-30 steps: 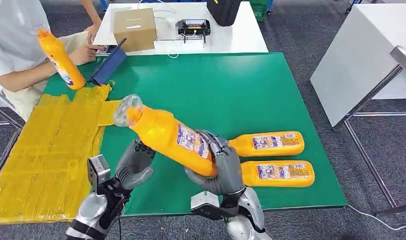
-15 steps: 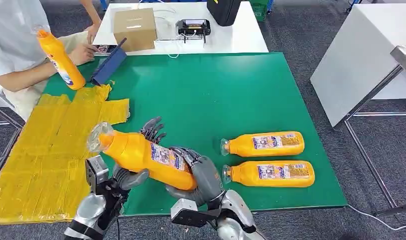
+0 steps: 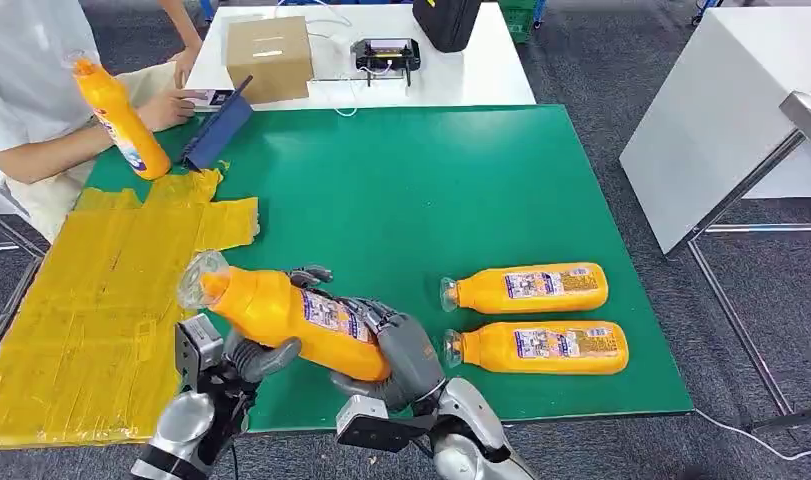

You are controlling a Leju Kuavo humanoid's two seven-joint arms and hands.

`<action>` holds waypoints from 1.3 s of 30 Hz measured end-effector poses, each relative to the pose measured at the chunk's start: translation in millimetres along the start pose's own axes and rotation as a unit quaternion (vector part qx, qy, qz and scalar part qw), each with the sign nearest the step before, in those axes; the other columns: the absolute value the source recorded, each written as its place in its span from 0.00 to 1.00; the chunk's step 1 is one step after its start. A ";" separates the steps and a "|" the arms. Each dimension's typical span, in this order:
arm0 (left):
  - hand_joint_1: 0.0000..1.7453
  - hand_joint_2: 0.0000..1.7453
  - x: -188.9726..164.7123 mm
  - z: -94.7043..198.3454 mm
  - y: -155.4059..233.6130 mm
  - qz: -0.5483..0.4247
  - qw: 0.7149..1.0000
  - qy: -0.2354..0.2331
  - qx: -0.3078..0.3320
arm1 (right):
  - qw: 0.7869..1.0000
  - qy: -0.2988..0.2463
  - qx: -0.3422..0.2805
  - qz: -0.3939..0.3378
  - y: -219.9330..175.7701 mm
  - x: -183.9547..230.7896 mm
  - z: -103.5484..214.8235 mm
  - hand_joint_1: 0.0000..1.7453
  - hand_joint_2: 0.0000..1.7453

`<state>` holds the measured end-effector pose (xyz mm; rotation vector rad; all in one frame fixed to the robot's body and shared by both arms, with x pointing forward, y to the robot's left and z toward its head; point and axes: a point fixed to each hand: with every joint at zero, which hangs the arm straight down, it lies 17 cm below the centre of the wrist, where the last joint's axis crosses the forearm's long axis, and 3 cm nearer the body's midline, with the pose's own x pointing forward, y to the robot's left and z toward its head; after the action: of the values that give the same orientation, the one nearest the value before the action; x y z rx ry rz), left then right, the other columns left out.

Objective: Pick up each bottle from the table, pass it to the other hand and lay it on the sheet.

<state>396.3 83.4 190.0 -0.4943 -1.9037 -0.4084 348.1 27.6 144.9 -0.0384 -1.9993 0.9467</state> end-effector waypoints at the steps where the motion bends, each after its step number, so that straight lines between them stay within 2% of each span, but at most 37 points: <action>1: 1.00 1.00 -0.3 -0.2 0.1 0.000 1.000 0.000 0.001 | 1.000 0.000 0.000 0.000 0.4 0.0 0.2 1.00 1.00; 4: 1.00 1.00 -1.0 -0.4 0.5 0.000 1.000 0.001 0.003 | 1.000 0.000 -0.001 0.001 0.1 0.1 0.2 1.00 1.00; 5: 1.00 1.00 -0.7 -1.0 0.9 -0.001 1.000 0.000 0.006 | 1.000 0.001 -0.002 0.002 0.0 0.0 0.2 0.32 1.00; 6: 1.00 1.00 -0.7 -1.5 1.5 -0.004 1.000 0.000 0.008 | 1.000 0.001 -0.004 0.003 -0.9 -0.1 0.0 0.00 1.00; 7: 1.00 1.00 -0.1 -2.5 2.8 -0.008 1.000 -0.001 0.011 | 1.000 0.001 -0.006 0.004 -1.5 -0.3 0.1 0.00 0.00; 9: 1.00 1.00 0.1 -5.6 7.9 -0.034 0.999 -0.002 0.023 | 1.000 0.002 -0.013 -0.012 -3.6 -0.3 1.7 0.00 0.00; 11: 1.00 1.00 -3.8 -8.3 19.2 -0.131 0.990 0.001 0.048 | 0.996 0.006 -0.030 -0.082 -10.2 1.6 5.7 0.00 0.00; 13: 1.00 1.00 -9.6 -15.4 47.2 -0.288 0.953 0.024 0.089 | 0.987 -0.009 -0.076 -0.144 -37.1 10.7 7.2 0.00 0.00; 14: 1.00 1.00 -10.4 -19.3 60.8 -0.346 0.932 0.032 0.102 | 0.982 -0.019 -0.100 -0.161 -51.7 16.1 8.7 0.00 1.00; 15: 1.00 1.00 -10.9 -22.6 73.6 -0.396 0.911 0.039 0.109 | 0.977 -0.026 -0.121 -0.171 -66.2 19.4 11.0 0.00 1.00; 16: 1.00 1.00 -14.8 -25.0 87.5 -0.449 0.884 0.053 0.116 | 0.973 -0.033 -0.146 -0.175 -84.5 21.9 13.5 0.00 0.00; 18: 1.00 1.00 -20.0 -34.3 113.9 -0.557 0.818 0.080 0.120 | 0.967 -0.044 -0.178 -0.178 -112.4 26.0 18.8 0.00 0.00; 20: 1.00 1.00 -28.3 -39.3 140.8 -0.653 0.739 0.115 0.116 | 0.963 -0.056 -0.189 -0.186 -129.8 31.5 21.7 0.00 0.00; 21: 1.00 1.00 -31.1 -41.9 150.5 -0.682 0.712 0.126 0.114 | 0.962 -0.058 -0.192 -0.188 -134.8 32.2 23.4 0.00 0.00; 23: 1.00 1.00 -34.7 -46.8 165.4 -0.712 0.679 0.141 0.110 | 0.959 -0.060 -0.203 -0.188 -146.5 31.4 27.2 0.00 0.00; 25: 1.00 1.00 -46.7 -48.8 181.3 -0.751 0.632 0.170 0.091 | 0.957 -0.065 -0.212 -0.187 -156.2 31.6 28.9 0.00 0.00; 26: 1.00 1.00 -54.3 -49.3 188.5 -0.764 0.614 0.182 0.077 | 0.956 -0.068 -0.216 -0.187 -160.5 32.5 29.6 0.00 1.00; 31: 1.00 1.00 -76.1 -50.3 213.3 -0.787 0.576 0.218 0.039 | 0.953 -0.074 -0.230 -0.183 -175.2 33.5 32.0 0.00 1.00; 34: 1.00 1.00 -90.6 -43.8 233.9 -0.794 0.552 0.256 0.019 | 0.950 -0.080 -0.239 -0.183 -183.5 34.4 33.4 0.00 1.00; 39: 1.00 1.00 -122.0 -11.2 283.5 -0.785 0.506 0.354 -0.045 | 0.948 -0.086 -0.253 -0.175 -196.2 35.4 32.4 0.00 1.00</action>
<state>592.7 302.2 95.3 1.4078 -0.9329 -1.5553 365.4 -117.6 284.2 0.1173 -2.2668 0.2034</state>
